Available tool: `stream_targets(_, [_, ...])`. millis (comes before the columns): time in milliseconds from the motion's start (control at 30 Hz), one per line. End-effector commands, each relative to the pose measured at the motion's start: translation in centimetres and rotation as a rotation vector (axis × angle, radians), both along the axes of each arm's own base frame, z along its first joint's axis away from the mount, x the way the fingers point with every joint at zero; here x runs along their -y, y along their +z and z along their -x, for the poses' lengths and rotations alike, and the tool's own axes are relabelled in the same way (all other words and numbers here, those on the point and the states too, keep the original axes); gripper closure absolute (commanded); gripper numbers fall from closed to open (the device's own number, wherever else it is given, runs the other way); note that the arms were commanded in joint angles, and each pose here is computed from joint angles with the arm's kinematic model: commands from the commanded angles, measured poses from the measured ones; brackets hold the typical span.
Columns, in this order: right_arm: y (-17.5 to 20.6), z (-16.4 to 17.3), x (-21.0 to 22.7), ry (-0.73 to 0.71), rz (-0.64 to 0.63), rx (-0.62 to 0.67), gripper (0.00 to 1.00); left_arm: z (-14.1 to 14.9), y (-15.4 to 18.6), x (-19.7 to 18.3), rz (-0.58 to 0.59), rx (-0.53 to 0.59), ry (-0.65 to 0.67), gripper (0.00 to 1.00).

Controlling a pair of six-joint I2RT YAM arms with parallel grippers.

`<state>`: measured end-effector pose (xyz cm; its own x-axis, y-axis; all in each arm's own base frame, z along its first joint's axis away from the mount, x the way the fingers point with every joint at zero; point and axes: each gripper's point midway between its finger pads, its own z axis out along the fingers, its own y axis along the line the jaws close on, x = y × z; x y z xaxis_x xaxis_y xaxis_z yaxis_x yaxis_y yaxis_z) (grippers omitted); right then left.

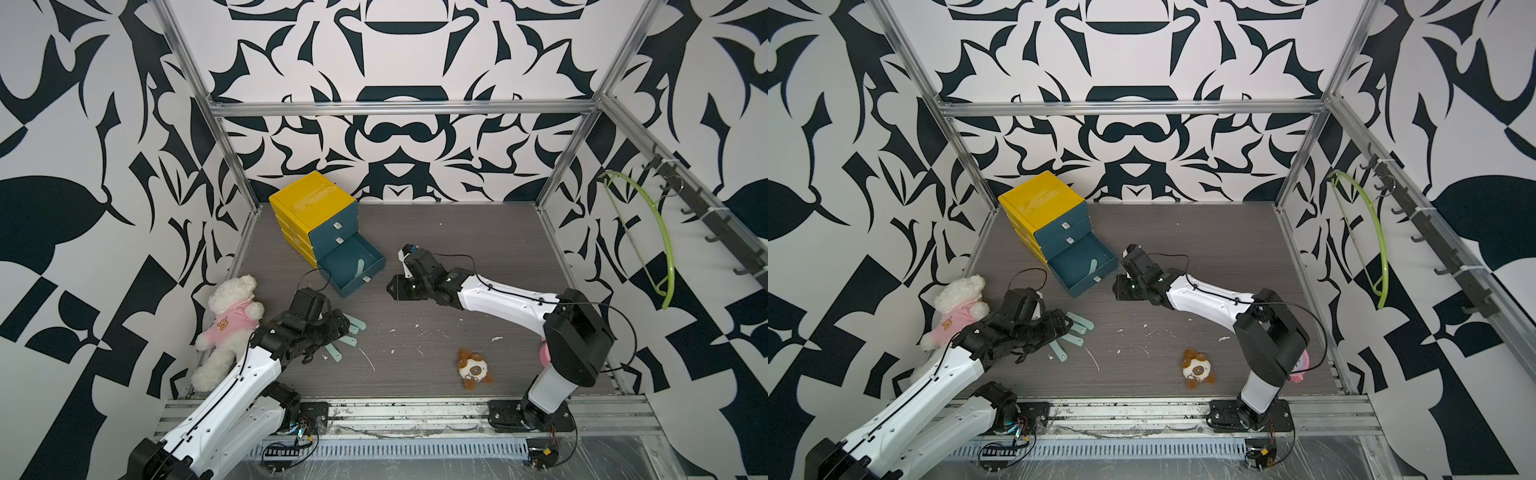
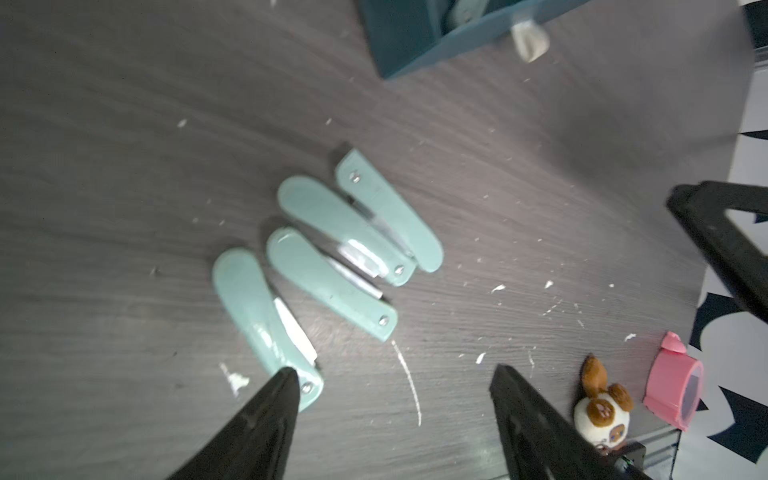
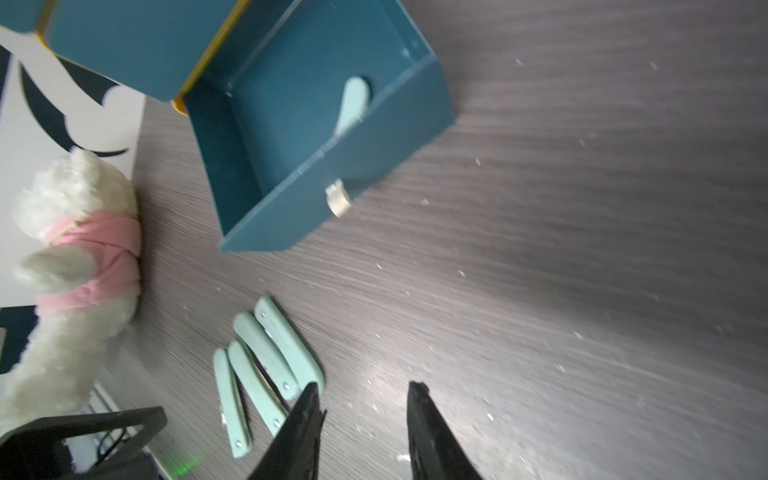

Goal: Place the fruit knives into the drawer by color
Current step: Pick up the fruit knife from the center of the board.

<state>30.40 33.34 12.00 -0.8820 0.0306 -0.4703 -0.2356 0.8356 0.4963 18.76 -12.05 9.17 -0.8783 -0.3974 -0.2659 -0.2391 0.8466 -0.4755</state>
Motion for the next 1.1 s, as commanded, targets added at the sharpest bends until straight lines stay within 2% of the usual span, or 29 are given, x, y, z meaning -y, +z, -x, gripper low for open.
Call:
stream_targets(0, [2.1, -0.2, 0.5, -0.038, -0.039, 0.07, 0.64, 2.4, -1.7, -1.5, -0.051, -0.115, 0.051, 0.24])
stream_targets(100, [1.6, 0.2, 1.4, -0.047, -0.025, 0.073, 0.64, 2.8, -2.4, -1.9, -0.085, -0.157, 0.05, 0.3])
stream_targets(267, [0.9, 0.8, 2.3, -0.052, -0.01, 0.074, 0.65, 2.7, -4.6, -0.6, -0.062, -0.254, 0.041, 0.46])
stream_targets(433, [0.9, 1.3, 3.1, -0.049, -0.005, 0.084, 0.66, 2.6, -6.3, -0.6, -0.129, -0.346, 0.011, 0.48])
stream_targets(667, [0.4, 1.8, 3.7, -0.054, -0.005, 0.089, 0.66, 1.6, -6.2, -1.8, -0.246, -0.361, 0.011, 0.49])
stream_targets(800, [-0.3, 2.0, 3.8, -0.053, -0.006, 0.084, 0.66, 1.2, -6.6, -2.0, -0.275, -0.364, 0.008, 0.51])
stream_targets(1000, [-0.8, 2.1, 3.9, -0.051, -0.006, 0.076, 0.66, 2.0, -8.5, -2.6, -0.324, -0.427, -0.004, 0.56])
stream_targets(1067, [-0.9, 2.0, 4.0, -0.054, -0.005, 0.074, 0.66, 1.9, -8.7, -2.6, -0.324, -0.429, -0.006, 0.61])
